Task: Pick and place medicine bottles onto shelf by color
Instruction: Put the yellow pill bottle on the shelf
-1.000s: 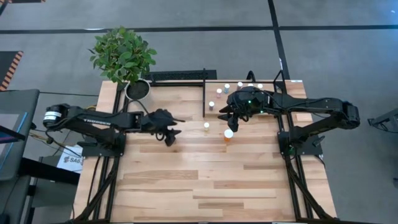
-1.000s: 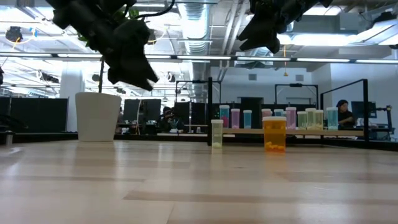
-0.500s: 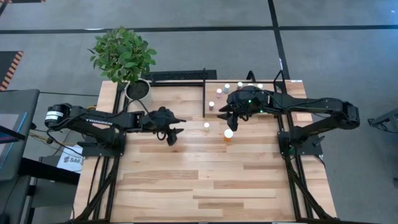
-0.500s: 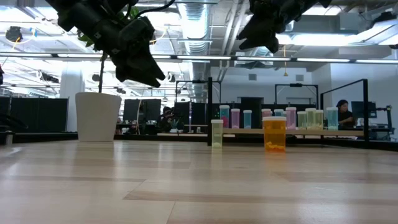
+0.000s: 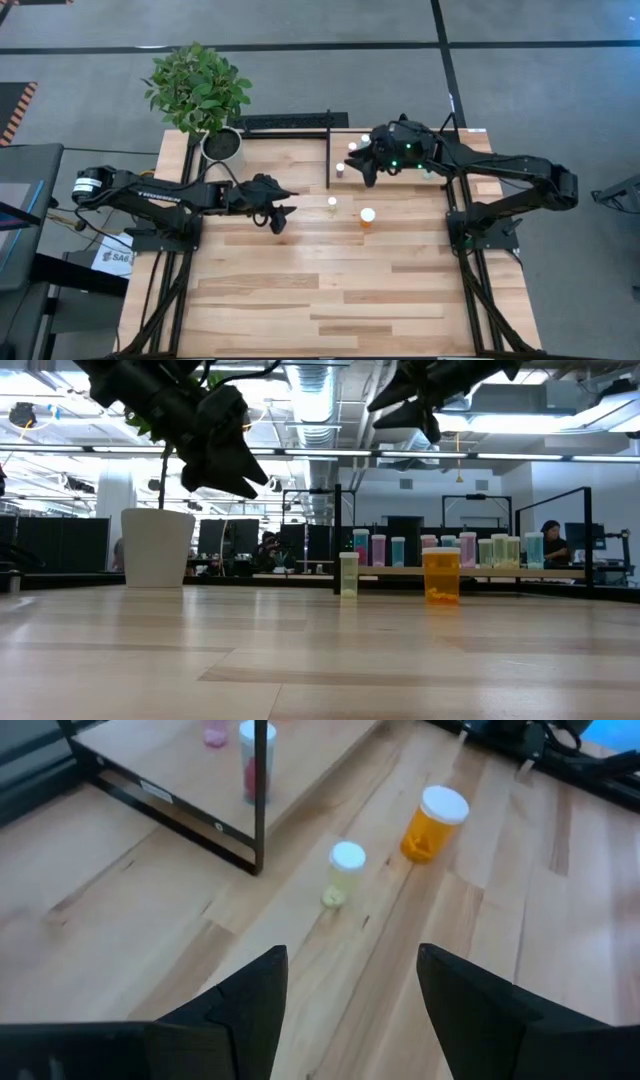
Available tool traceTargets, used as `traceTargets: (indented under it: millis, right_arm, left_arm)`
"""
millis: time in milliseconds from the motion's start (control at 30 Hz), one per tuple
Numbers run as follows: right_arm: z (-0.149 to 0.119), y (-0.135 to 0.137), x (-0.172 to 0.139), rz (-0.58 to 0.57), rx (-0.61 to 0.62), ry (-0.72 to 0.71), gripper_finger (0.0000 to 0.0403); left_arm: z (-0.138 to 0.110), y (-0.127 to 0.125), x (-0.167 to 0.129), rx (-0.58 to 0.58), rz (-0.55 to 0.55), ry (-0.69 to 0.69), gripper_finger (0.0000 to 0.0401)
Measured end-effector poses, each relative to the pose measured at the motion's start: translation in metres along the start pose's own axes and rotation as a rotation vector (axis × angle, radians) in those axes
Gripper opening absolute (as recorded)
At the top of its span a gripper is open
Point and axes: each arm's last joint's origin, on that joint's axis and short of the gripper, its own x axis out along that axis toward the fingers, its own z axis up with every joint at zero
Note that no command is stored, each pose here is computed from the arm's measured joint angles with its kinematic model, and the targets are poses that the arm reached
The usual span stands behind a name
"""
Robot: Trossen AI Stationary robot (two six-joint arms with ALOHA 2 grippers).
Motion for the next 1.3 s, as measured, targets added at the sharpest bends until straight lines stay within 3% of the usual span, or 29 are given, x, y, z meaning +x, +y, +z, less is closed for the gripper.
traceTargets:
  millis: [300, 467, 767, 1033, 1300]
  right_arm:
    - [0.002, 0.006, 0.000, 0.034, 0.253, -0.028, 0.0175]
    - [0.002, 0.010, 0.000, 0.052, 0.336, -0.036, 0.0175]
    - [0.004, 0.011, 0.000, 0.032, 0.304, -0.071, 0.0175]
    - [-0.017, 0.016, 0.040, 0.025, 0.288, 0.032, 0.0189]
    - [-0.030, 0.010, 0.076, -0.011, 0.294, 0.148, 0.0238]
  left_arm:
    - [-0.005, 0.001, 0.000, 0.031, -0.013, 0.060, 0.0210]
    - [-0.005, 0.001, 0.000, 0.090, -0.015, 0.059, 0.0210]
    - [-0.005, 0.001, 0.000, 0.087, -0.015, 0.060, 0.0210]
    - [-0.007, -0.002, -0.001, 0.084, -0.027, 0.073, 0.0210]
    - [-0.014, -0.007, -0.004, 0.087, -0.006, 0.111, 0.0210]
